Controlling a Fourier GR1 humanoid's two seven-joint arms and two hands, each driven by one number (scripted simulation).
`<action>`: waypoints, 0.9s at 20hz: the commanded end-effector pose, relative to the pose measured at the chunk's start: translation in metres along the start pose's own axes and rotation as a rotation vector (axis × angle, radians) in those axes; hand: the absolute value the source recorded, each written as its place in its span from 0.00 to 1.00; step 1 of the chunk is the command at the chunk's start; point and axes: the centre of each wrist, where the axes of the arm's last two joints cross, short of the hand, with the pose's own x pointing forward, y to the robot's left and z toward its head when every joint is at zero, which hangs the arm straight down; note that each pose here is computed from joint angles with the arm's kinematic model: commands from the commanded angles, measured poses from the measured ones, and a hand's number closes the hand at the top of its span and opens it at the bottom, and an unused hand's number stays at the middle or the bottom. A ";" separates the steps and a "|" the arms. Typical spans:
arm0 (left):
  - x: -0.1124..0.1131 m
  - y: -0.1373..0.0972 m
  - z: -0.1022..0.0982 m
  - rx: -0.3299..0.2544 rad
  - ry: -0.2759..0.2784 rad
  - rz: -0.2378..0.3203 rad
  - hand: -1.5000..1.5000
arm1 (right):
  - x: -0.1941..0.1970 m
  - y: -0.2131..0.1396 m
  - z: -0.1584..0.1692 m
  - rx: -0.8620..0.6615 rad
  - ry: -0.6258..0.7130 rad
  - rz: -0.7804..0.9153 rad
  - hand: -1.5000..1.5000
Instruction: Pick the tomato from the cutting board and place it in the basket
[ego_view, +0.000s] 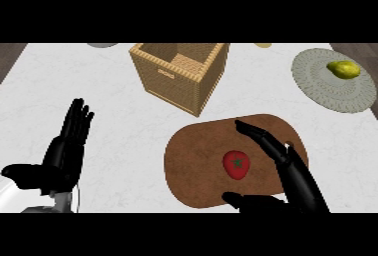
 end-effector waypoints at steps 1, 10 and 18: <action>-0.001 0.008 -0.002 0.031 -0.002 -0.011 0.50 | 0.012 -0.040 -0.004 -0.128 0.102 0.298 0.00; 0.000 0.000 0.008 -0.014 -0.013 -0.002 0.50 | 0.087 -0.080 0.010 0.215 0.367 0.680 0.00; 0.001 0.001 -0.002 -0.047 -0.020 0.006 0.50 | 0.147 -0.077 0.010 0.341 0.449 0.614 0.00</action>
